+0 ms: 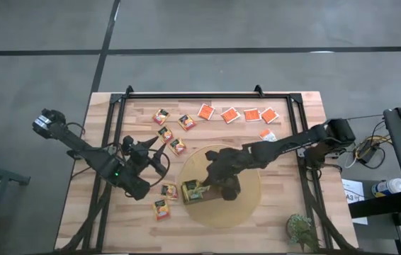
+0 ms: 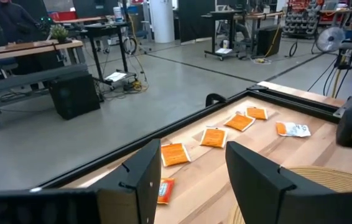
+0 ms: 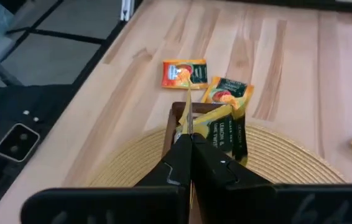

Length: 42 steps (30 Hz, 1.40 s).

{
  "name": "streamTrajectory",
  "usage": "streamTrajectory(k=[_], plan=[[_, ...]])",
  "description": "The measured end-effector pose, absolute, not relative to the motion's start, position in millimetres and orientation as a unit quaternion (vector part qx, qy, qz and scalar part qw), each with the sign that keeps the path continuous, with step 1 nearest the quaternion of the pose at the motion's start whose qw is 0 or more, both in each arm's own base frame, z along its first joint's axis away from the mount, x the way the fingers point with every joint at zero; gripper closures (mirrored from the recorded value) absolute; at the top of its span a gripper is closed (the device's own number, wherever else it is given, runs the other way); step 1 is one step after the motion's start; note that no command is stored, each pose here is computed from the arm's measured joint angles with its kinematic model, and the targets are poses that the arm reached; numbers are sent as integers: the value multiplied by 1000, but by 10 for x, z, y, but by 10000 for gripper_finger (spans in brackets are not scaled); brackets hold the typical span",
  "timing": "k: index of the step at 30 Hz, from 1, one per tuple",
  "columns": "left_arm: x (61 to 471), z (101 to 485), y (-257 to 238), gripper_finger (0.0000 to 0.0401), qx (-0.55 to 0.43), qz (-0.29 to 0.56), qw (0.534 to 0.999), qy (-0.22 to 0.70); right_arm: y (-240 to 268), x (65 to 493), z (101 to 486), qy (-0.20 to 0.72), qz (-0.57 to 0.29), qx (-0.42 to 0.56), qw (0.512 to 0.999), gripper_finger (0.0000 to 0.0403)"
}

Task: Pick & Place Tea
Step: Put the green tea bag into the left section of the wooden organizer

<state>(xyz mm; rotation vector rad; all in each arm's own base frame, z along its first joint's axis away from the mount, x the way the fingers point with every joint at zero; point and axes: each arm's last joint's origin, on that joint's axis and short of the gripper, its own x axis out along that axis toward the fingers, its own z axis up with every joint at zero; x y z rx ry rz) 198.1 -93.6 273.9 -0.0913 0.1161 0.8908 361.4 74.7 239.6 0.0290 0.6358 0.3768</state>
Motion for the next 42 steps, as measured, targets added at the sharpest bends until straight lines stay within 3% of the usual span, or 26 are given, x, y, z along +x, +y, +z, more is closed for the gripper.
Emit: streamTrajectory(k=[19,42], plan=[[1976,2760,-934,227,-38,430,900,58,839,4043,2016,356,185,4,916,395],[1973,2767,-930,227,-40,427,901,59,915,4090,1888,383,195,-3,903,395]])
